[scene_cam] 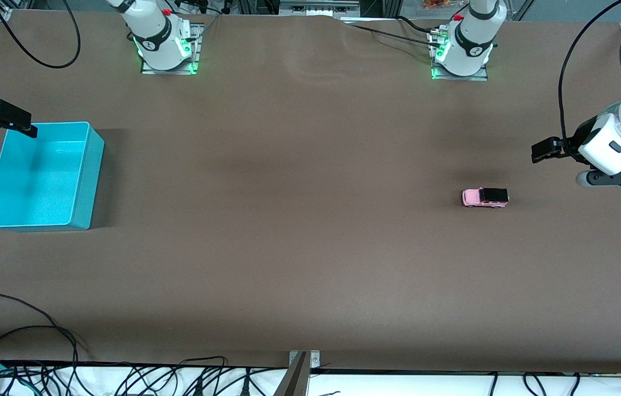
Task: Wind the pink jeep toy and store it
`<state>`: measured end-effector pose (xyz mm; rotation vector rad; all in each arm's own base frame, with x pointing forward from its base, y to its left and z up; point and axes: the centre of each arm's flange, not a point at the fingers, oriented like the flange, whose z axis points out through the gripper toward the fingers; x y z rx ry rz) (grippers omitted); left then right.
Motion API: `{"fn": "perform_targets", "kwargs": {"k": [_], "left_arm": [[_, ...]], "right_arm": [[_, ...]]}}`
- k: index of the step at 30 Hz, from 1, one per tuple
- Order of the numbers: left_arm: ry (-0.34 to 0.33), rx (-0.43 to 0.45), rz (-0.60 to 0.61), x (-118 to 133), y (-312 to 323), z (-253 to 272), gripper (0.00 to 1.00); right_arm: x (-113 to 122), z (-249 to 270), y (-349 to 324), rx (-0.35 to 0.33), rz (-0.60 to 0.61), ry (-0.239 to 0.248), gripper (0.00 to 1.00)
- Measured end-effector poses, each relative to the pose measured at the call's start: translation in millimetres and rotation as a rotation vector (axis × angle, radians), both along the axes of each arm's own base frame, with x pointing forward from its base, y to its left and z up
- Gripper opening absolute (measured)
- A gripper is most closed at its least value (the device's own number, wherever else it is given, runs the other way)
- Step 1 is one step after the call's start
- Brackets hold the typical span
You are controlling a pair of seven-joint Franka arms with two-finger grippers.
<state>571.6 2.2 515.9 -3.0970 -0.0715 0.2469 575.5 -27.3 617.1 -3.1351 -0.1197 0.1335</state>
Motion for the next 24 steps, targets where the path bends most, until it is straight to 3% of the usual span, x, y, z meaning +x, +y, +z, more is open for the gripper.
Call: {"fn": "perform_targets", "kwargs": {"k": [24], "left_arm": [[0.001,-0.008,0.008,0.1,2.6,-0.3,1.0]], "right_arm": [[-0.4,5.8,-0.1,-0.001,0.0,-0.012,1.0]]}}
